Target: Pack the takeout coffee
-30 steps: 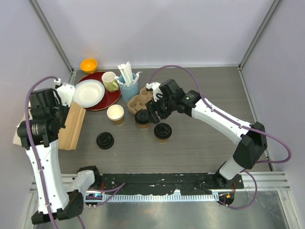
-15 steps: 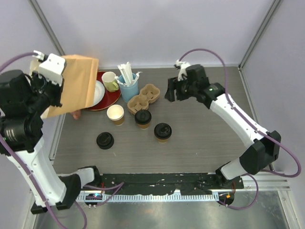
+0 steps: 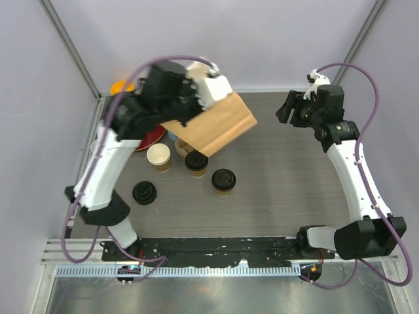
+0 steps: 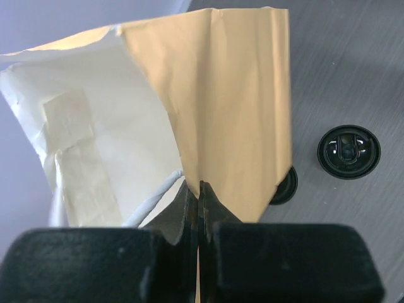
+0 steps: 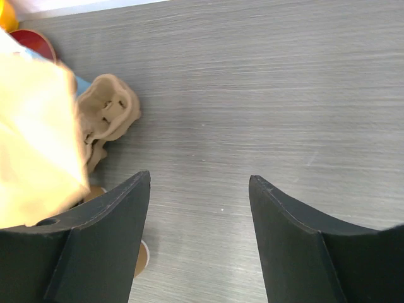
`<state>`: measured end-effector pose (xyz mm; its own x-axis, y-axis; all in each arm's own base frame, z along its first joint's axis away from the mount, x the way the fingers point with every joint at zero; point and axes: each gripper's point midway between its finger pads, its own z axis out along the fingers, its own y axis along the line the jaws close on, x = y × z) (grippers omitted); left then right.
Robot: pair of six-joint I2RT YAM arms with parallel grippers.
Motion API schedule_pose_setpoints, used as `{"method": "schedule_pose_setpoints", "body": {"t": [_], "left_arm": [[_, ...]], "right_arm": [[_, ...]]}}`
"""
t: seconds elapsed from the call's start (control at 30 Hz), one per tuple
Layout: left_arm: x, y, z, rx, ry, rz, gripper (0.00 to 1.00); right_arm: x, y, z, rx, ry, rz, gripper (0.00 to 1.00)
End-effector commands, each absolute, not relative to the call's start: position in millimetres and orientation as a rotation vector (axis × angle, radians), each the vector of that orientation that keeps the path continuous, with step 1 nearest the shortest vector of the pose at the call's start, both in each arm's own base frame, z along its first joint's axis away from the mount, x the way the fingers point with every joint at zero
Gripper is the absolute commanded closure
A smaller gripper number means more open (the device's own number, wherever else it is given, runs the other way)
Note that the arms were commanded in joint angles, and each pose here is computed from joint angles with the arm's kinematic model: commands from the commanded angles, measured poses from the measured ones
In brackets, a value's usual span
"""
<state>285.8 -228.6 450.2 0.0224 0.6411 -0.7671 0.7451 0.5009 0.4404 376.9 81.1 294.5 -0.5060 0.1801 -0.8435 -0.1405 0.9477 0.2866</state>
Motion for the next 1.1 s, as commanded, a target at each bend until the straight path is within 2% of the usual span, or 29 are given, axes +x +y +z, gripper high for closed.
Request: {"method": "schedule_pose_setpoints", "body": {"t": [0.0,0.1,0.3,0.5,0.7,0.9,1.07], "left_arm": [[298.5,-280.7,461.7,1.307,1.496,0.119,1.0],[291.0,-318.7,458.8,1.409,1.393,0.106,1.0],[265.6,-385.6,390.4,1.677,1.356,-0.024,1.0],[241.9,-434.5,373.4,1.795,1.197,-0.021,1.0],[214.5,-460.7,314.2,2.008,1.139,-0.109,1.0],[196.1,-460.5,258.5,2.254,1.052,-0.071,1.0],[187.4,-458.9,239.4,2.349,1.005,-0.029,1.0]], "right_arm": [[368.7,49.4,309.4,0.112,2.001,0.325,0.31],[361.0,27.6,307.6,0.172,1.998,0.254,0.3],[343.0,-33.8,313.7,0.332,1.959,-0.021,0.29],[332.3,-47.3,326.8,0.381,1.886,-0.093,0.27],[313.8,-68.9,344.9,0.467,1.772,-0.202,0.23],[301.2,-78.9,357.5,0.491,1.721,-0.26,0.23],[299.4,-76.3,353.7,0.479,1.728,-0.248,0.23]]}}
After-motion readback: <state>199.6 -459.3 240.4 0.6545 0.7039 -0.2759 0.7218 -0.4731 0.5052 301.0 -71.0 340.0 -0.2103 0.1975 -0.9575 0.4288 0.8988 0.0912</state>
